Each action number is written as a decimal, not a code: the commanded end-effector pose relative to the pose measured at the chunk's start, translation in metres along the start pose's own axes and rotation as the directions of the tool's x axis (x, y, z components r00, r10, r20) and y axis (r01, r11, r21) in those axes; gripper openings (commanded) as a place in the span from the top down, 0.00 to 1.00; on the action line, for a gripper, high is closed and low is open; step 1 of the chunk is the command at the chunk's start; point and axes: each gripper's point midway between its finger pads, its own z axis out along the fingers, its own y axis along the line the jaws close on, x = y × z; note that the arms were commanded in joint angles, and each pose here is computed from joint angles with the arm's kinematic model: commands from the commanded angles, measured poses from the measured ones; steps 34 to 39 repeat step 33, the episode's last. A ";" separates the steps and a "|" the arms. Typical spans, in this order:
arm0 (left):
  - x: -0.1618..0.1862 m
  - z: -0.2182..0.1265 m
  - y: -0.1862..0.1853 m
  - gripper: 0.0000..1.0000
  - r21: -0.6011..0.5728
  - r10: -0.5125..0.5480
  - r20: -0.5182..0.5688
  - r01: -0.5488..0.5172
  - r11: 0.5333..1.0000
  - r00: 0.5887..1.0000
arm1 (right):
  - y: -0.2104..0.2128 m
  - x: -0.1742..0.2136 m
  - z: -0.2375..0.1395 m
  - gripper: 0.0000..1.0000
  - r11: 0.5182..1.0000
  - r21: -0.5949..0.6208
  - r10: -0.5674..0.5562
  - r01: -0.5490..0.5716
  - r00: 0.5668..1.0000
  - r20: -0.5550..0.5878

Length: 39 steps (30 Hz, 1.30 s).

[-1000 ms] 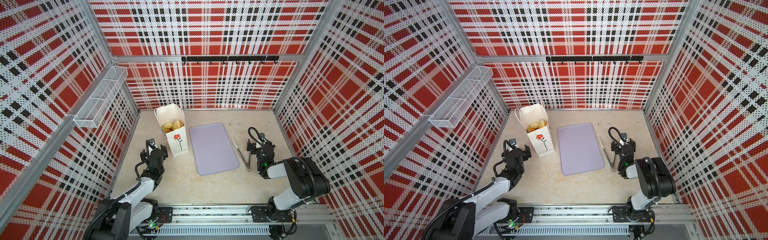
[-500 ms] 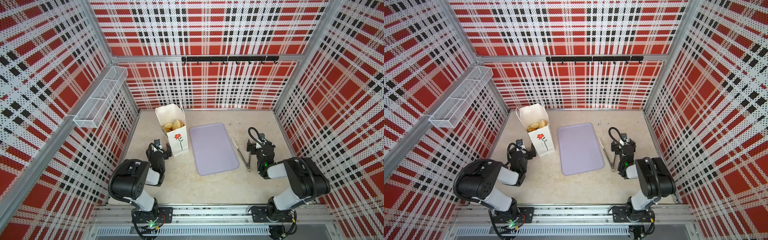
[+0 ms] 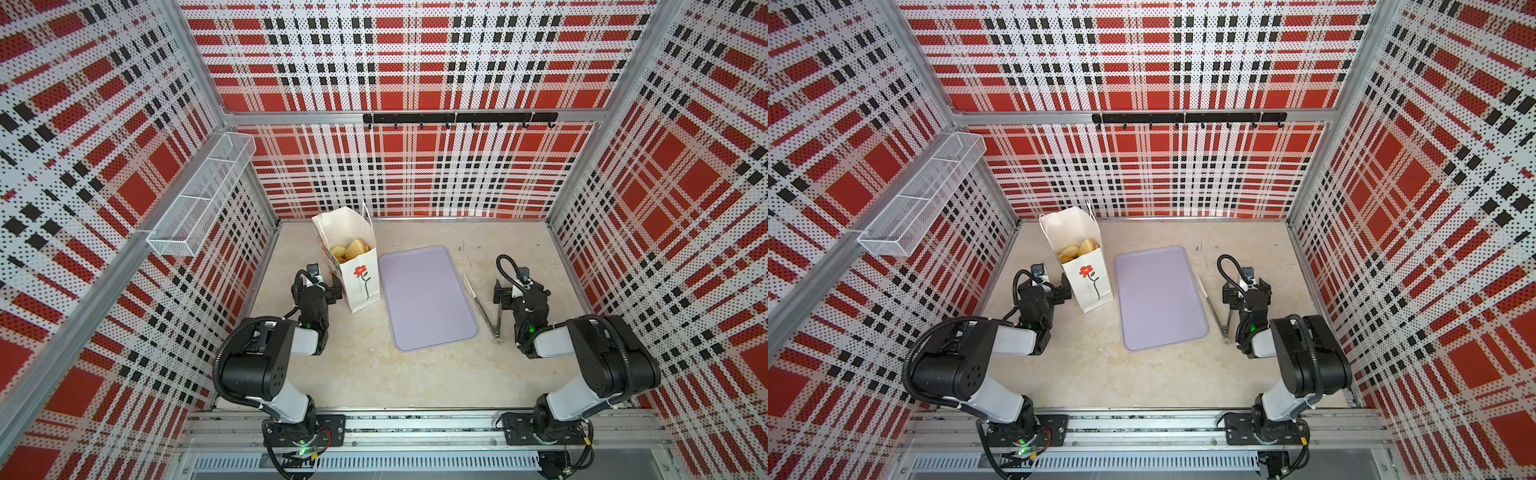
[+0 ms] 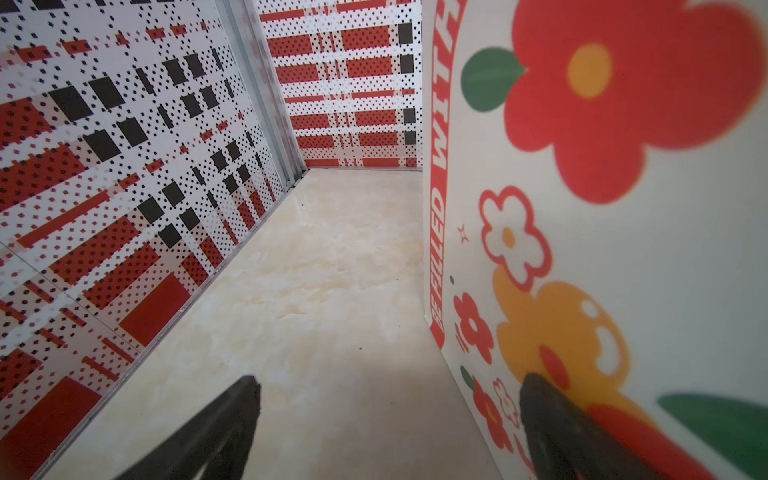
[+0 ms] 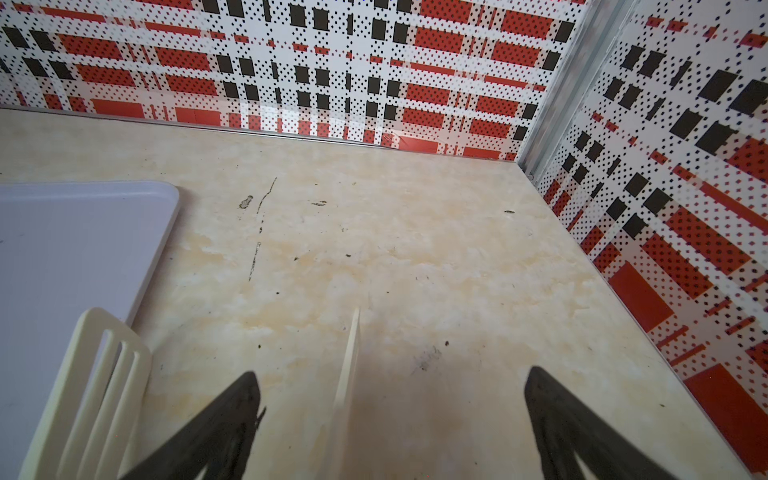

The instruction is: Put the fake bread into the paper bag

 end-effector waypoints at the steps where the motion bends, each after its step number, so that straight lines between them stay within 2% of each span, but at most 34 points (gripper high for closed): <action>1: -0.004 -0.001 -0.002 0.01 0.013 -0.007 0.006 0.006 1.000 1.000 | -0.001 -0.013 0.002 0.00 1.000 0.002 0.013 -0.013 0.999 0.044; 39: -0.004 -0.001 -0.004 0.01 0.011 0.005 0.006 -0.005 1.000 1.000 | -0.002 -0.013 0.002 0.00 1.000 0.003 0.014 -0.014 0.999 0.046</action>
